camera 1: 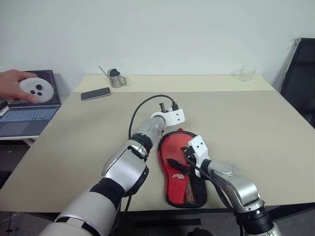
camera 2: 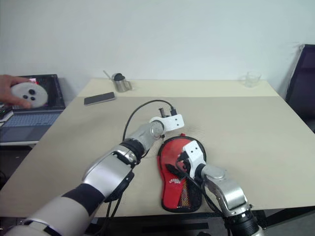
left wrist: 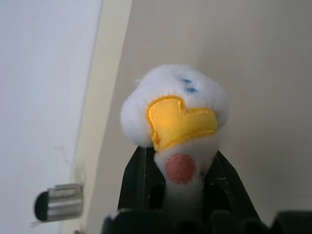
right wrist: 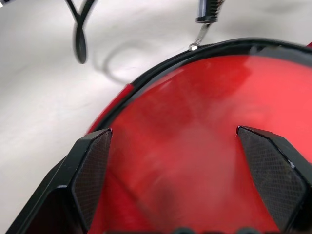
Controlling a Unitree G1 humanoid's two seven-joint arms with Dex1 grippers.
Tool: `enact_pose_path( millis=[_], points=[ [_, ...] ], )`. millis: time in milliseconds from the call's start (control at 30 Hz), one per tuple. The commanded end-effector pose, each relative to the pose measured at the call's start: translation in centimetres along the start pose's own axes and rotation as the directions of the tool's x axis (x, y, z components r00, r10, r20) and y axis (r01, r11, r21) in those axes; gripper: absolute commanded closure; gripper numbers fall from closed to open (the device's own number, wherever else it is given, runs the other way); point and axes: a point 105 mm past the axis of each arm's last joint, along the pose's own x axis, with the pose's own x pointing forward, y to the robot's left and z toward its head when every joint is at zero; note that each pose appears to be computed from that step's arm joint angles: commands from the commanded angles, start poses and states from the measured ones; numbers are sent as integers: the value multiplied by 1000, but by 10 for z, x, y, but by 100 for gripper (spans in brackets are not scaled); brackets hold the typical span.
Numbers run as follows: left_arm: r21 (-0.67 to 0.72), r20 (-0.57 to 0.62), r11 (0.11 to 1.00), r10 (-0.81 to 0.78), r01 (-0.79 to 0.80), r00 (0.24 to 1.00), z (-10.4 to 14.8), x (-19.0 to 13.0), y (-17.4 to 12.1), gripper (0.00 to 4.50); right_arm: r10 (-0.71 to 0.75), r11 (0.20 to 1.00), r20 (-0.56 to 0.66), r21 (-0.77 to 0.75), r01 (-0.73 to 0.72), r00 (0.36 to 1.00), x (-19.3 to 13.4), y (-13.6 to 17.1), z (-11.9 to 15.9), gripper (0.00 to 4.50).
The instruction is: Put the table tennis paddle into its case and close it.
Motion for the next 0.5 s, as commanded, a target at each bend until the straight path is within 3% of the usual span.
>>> enact_pose_path(
  millis=[33,500],
  points=[
    [79,98,991,102,-110,990,35,-1,28,423,25,999,-23,29,-25,999,-5,11,-6,0],
    [219,297,966,65,-135,953,99,-5,-2,423,19,997,-39,75,-16,999,-12,26,-12,0]
  ],
)
